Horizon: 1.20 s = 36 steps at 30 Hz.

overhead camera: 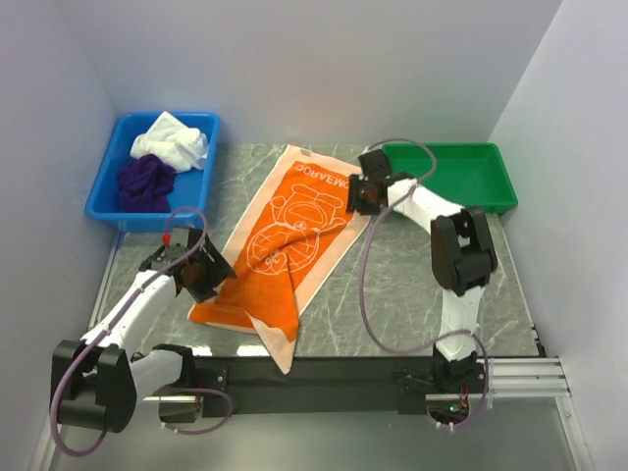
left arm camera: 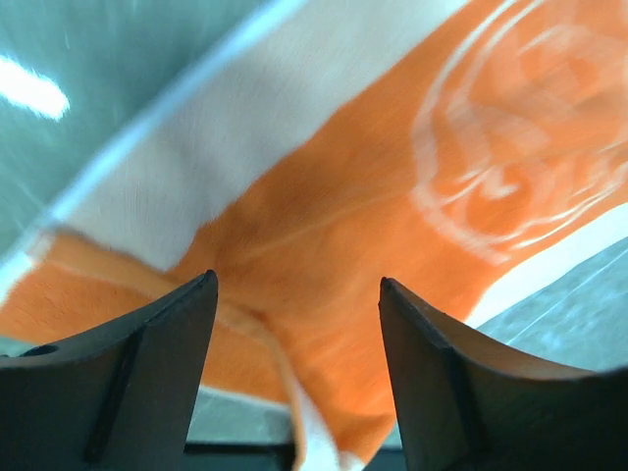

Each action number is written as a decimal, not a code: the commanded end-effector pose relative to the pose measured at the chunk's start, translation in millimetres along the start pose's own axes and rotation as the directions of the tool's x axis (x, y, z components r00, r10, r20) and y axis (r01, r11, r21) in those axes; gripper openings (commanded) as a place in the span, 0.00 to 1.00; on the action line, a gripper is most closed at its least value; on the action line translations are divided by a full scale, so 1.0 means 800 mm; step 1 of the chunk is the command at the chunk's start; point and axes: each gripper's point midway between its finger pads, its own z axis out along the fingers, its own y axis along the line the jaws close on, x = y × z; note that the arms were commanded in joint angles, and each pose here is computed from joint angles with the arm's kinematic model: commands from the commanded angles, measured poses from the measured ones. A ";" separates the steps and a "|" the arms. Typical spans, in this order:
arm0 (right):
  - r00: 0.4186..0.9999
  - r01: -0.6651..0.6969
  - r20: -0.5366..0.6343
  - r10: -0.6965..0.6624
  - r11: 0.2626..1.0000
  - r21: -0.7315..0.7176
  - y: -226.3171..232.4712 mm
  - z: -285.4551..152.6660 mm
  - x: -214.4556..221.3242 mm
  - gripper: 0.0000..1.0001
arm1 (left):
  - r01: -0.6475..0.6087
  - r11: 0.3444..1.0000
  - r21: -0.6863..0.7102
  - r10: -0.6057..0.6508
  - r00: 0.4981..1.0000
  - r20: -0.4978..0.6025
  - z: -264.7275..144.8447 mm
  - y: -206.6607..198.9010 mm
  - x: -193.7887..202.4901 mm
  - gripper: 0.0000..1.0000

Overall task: Fold and stack the towels
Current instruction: Flatten out the crumpled towel

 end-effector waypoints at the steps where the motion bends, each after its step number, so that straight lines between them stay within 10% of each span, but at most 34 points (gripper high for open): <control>1: 0.986 0.166 0.043 -0.163 0.982 -0.089 0.073 -0.056 0.032 0.51 | -0.083 0.996 -0.044 0.089 0.982 0.164 -0.035 -0.020 -0.059 0.73; 17: 0.918 0.337 -0.187 -0.349 0.937 -0.094 0.104 -0.025 0.189 0.47 | -0.186 0.982 0.006 0.185 0.977 0.108 0.021 -0.079 -0.091 0.67; 27: 0.932 0.259 -0.296 -0.208 0.955 0.142 -0.020 -0.016 0.183 0.45 | -0.213 0.977 0.029 0.211 0.976 0.054 0.054 -0.129 -0.102 0.65; 36: 0.983 0.142 -0.143 -0.112 0.966 0.218 -0.071 -0.050 0.112 0.44 | -0.261 0.962 0.083 0.261 0.965 0.008 0.080 -0.192 -0.082 0.63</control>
